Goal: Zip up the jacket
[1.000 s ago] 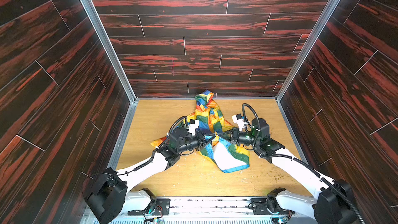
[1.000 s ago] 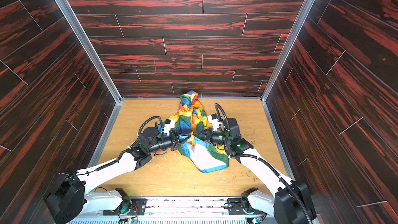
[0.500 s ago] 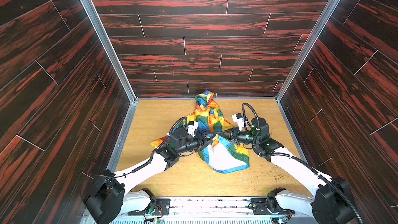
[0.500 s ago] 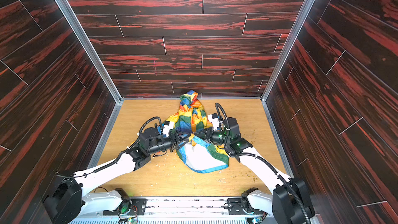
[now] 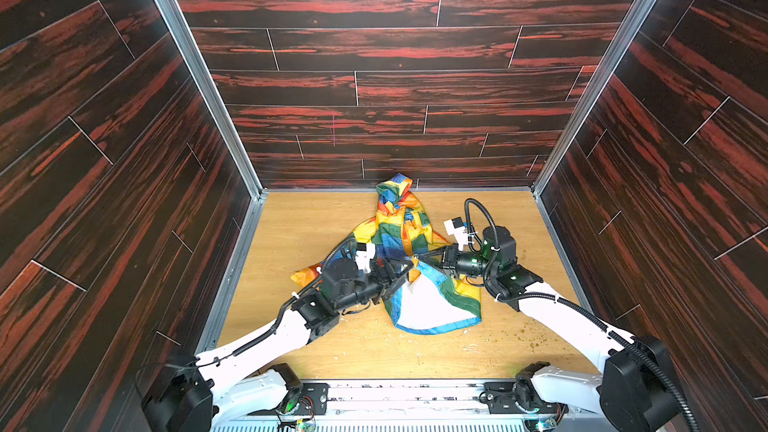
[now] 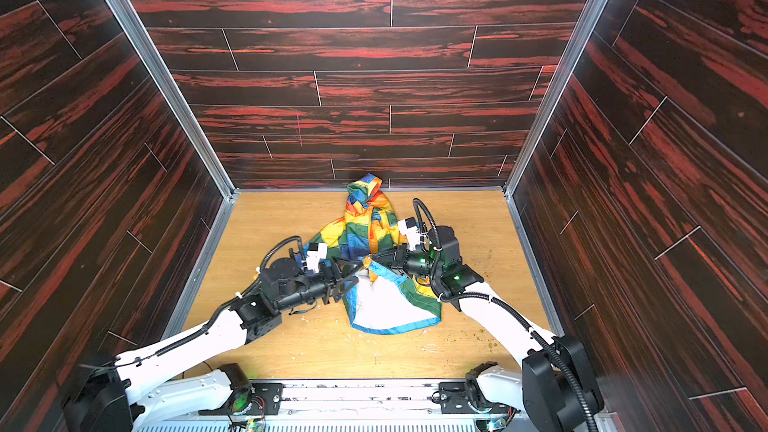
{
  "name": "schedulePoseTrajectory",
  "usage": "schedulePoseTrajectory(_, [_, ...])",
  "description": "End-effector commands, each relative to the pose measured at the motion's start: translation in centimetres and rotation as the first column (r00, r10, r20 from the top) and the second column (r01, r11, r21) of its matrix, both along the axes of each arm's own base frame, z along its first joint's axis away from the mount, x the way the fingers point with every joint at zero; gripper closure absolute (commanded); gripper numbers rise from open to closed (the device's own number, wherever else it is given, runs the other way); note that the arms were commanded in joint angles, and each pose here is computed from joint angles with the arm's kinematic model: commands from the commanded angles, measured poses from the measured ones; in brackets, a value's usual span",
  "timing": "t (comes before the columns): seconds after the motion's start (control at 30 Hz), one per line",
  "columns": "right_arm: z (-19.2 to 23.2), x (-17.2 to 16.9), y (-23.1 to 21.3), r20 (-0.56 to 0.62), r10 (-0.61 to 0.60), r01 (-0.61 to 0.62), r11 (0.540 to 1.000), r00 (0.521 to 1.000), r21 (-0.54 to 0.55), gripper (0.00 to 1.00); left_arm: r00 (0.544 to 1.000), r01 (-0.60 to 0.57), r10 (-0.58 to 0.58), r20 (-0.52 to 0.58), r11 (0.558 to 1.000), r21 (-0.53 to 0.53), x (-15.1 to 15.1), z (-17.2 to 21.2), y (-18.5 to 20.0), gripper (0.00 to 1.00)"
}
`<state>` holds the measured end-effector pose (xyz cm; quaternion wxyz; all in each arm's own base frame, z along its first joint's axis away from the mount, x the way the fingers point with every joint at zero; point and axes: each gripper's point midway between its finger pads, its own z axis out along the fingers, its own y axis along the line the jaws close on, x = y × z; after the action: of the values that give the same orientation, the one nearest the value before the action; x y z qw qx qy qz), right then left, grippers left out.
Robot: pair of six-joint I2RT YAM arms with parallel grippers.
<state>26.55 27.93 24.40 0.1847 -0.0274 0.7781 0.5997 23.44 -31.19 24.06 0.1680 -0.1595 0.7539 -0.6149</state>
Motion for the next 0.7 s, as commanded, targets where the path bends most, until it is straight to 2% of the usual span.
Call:
schedulePoseTrajectory(0.0, [0.5, 0.0, 0.4, 0.013, 0.016, -0.016, 1.000, 1.000, 0.016, 1.00, 0.999, -0.048, 0.049, 0.008, 0.996, -0.069, 0.8, 1.0, -1.1, 0.23])
schedulePoseTrajectory(0.4, [0.7, -0.8, 0.1, 0.015, 0.024, -0.025, 0.999, 1.000, 0.025, 1.00, 0.984, -0.166, 0.172, 0.051, 0.981, -0.103, 2.8, 0.9, -1.1, 0.28])
schedulePoseTrajectory(0.67, [0.8, -1.3, -0.2, 0.017, 0.023, -0.023, 0.999, 1.000, 0.026, 1.00, 0.983, -0.168, 0.175, 0.050, 0.978, -0.127, 3.3, 0.8, -1.7, 0.43])
